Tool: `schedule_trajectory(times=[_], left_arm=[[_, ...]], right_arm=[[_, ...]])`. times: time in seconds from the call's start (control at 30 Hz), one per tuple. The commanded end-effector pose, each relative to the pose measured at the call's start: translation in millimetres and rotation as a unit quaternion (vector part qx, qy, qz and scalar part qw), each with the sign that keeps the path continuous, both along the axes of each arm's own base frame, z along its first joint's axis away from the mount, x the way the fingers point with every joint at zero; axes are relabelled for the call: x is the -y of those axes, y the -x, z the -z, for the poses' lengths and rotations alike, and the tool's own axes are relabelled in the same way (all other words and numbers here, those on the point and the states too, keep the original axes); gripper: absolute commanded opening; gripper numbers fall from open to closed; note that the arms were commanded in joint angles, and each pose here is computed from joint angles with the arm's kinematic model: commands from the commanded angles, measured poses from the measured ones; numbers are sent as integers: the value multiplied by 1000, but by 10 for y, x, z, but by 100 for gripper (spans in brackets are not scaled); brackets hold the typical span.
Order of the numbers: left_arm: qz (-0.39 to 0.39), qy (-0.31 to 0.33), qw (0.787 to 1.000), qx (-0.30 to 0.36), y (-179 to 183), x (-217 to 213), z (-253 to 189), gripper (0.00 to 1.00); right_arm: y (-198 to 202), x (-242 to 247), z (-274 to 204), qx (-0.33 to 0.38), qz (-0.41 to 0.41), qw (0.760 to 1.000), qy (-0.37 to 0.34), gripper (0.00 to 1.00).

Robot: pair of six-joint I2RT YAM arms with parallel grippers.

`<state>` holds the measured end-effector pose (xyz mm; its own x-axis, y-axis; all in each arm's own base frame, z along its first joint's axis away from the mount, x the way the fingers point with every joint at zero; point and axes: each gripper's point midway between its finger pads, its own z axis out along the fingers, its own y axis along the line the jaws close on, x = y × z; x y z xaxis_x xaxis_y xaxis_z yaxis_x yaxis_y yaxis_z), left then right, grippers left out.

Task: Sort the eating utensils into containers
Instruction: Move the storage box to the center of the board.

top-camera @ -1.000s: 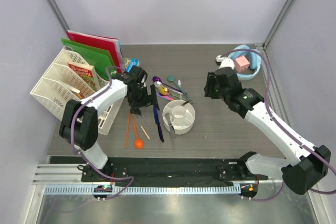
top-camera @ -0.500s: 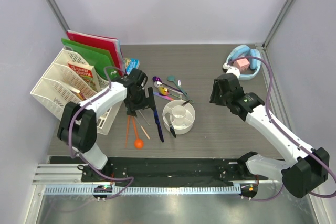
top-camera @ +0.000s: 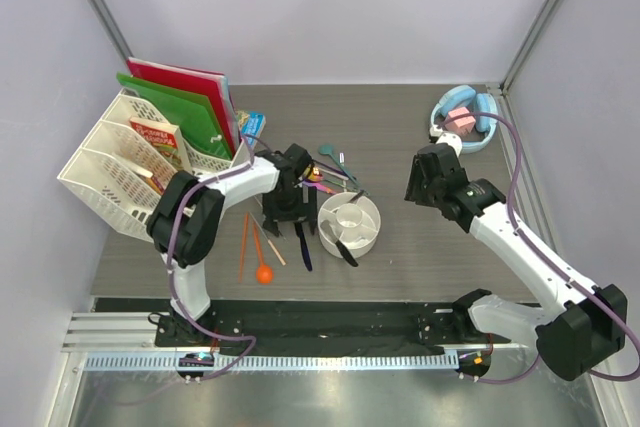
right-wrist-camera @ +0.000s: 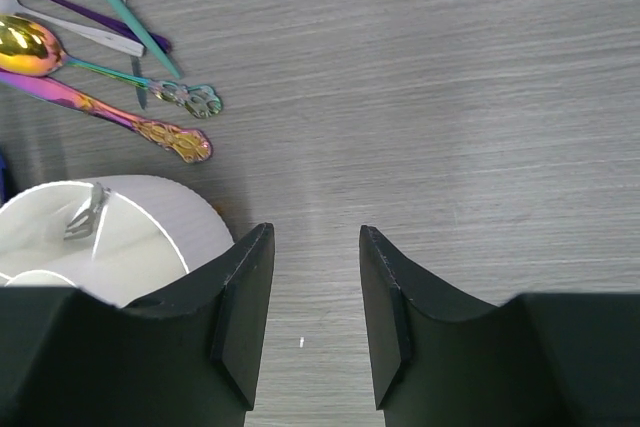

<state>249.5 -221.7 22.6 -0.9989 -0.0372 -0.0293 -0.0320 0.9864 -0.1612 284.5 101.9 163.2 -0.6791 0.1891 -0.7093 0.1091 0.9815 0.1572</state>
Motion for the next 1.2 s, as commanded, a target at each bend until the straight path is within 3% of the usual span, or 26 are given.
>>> schedule_trajectory(times=[0.0, 0.53, 0.87, 1.1, 1.17], left_arm=[[7, 2, 1000, -3, 62, 132, -18, 95], [23, -3, 1000, 8, -99, 278, -62, 94], [18, -27, 999, -28, 133, 145, 101, 93], [19, -45, 999, -4, 235, -10, -90, 93], [18, -42, 998, 33, 132, -17, -273, 93]], right_arm=[[81, 87, 7, 1, 13, 1000, -1, 46], [19, 136, 102, -17, 12, 1000, 17, 46], [64, 162, 231, -34, 13, 999, 15, 46], [113, 148, 372, -49, 16, 999, 4, 46], [99, 146, 396, -51, 17, 999, 4, 46]])
